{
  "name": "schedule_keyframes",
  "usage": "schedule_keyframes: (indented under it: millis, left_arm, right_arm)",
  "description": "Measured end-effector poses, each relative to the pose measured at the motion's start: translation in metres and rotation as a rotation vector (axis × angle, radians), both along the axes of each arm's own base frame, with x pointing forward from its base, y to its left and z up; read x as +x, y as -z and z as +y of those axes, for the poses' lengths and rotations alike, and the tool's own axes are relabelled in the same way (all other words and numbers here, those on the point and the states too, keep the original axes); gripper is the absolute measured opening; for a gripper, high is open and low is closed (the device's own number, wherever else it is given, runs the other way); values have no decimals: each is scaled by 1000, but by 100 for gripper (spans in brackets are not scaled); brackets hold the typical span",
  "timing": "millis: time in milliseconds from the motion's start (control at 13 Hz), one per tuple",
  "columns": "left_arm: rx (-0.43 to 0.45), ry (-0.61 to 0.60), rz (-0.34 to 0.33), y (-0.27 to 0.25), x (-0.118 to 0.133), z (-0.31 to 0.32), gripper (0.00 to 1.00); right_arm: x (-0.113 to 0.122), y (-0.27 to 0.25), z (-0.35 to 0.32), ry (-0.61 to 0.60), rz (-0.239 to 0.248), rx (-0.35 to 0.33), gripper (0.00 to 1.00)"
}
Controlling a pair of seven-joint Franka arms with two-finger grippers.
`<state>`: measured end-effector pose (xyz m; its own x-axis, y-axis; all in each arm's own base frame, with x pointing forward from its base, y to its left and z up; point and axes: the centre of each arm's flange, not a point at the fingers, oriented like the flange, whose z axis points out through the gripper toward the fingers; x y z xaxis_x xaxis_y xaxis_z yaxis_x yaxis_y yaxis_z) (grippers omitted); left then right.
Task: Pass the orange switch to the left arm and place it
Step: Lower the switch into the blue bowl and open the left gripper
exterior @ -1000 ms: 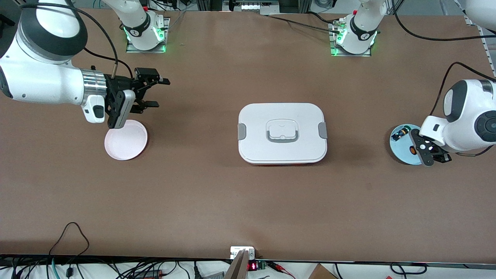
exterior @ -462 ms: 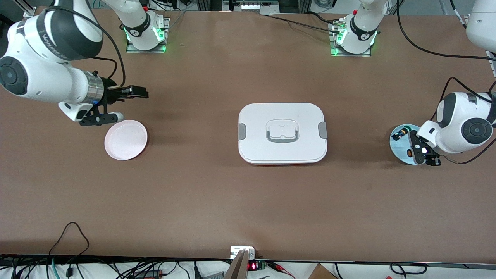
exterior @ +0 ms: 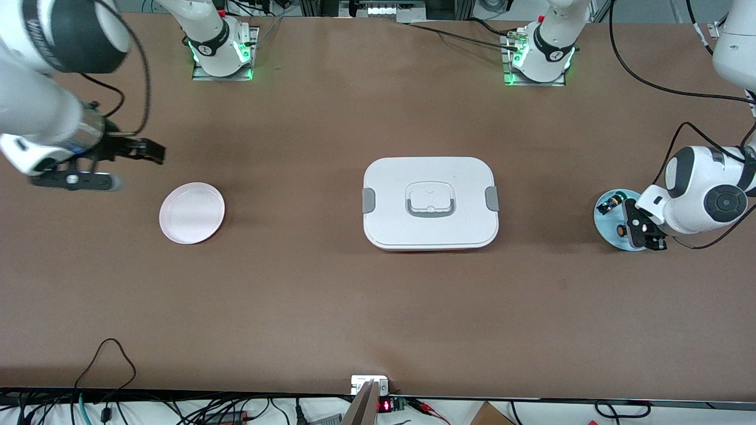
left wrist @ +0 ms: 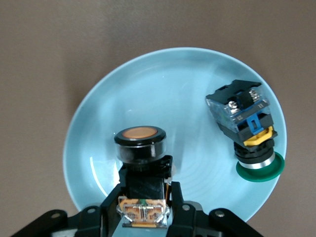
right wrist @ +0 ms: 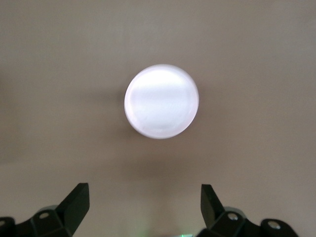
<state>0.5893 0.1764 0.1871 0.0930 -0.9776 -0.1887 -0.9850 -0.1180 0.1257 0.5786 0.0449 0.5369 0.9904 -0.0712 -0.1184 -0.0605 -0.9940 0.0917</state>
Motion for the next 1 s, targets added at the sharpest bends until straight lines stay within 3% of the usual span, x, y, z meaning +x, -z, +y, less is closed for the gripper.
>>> schedule_keyframes:
  millis: [154,538,769,1000]
  left_arm:
    - [-2,0,5,2,-2,1,47]
    - [-15,55,-5,-12,2,3,97]
    - [-6,56,38,-52,14,-19,100]
    - [0,-28,95,-119,28,-41,100]
  right_arm:
    - [9,-9,-19,12,-46,9,100]
    - [4,19,-21,11,-48,9,100]
    - [1,33,-17,-3,-55,11,100]
    - [4,19,-16,-28,-86,22,100]
